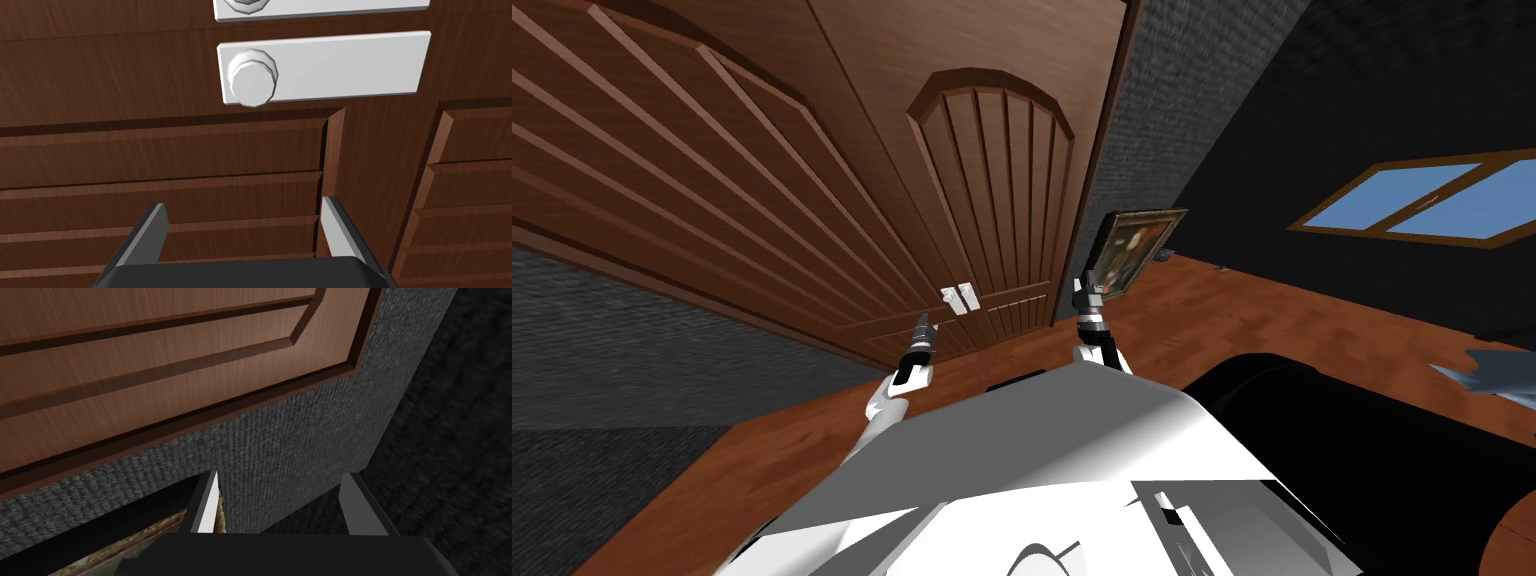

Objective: Pull the door open

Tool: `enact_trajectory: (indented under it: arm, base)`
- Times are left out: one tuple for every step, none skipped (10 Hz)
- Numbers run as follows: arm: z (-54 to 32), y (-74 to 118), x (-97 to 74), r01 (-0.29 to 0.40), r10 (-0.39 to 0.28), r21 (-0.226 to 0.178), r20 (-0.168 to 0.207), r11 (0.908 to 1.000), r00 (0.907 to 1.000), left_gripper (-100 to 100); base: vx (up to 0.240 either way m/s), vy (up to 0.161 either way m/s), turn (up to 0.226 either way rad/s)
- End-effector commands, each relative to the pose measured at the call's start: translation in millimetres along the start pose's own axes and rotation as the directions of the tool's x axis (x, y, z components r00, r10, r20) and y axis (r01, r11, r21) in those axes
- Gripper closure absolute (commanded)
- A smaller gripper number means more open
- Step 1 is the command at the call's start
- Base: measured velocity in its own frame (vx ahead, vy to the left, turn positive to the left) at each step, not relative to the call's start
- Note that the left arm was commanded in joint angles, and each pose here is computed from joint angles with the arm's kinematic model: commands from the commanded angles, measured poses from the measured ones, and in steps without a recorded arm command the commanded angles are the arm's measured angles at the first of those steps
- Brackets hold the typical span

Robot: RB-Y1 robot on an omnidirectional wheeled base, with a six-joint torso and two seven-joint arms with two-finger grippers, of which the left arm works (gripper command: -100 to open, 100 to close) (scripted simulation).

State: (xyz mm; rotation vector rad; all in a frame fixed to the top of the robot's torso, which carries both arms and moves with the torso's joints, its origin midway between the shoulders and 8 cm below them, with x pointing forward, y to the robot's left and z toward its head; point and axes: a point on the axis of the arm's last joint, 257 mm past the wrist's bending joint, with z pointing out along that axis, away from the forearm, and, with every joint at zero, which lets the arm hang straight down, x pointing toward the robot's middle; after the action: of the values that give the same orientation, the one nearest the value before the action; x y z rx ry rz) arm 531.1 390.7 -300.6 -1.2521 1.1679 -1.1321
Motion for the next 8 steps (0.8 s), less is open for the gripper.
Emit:
enact_trajectory:
  arm:
    - [-9.4, 9.8, -28.9, -0.017, 0.018, -0.024, 0.043, 0.9996, 0.9989, -100]
    - [-10.3, 10.6, -31.6, -0.018, 0.02, -0.026, 0.047, 0.9995, 0.9987, -100]
    - [-15.5, 15.2, -47.0, -0.027, 0.029, -0.038, 0.072, 0.9989, 0.997, -100]
    - [-16.8, 16.7, -52.0, -0.029, 0.033, -0.041, 0.081, 0.9987, 0.9962, -100]
    - [-16.2, 16.5, -51.4, -0.029, 0.032, -0.04, 0.082, 0.9988, 0.9961, -100]
    - [-14.3, 15.4, -47.5, -0.027, 0.03, -0.036, 0.077, 0.999, 0.9966, -100]
    - [-11.0, 13.1, -39.9, -0.023, 0.025, -0.028, 0.068, 0.9993, 0.9974, -100]
    - [-7.6, 10.5, -31.7, -0.019, 0.02, -0.02, 0.057, 0.9996, 0.9982, -100]
  base:
    - [-0.008, 0.111, 0.232]
    - [0.018, 0.117, 0.043]
    - [0.067, 0.115, 0.061]
    - [0.127, 0.095, 0.078]
    - [0.162, 0.011, -0.012]
    - [0.191, -0.015, -0.05]
    - [0.21, -0.026, -0.118]
    - [0.182, -0.036, -0.113]
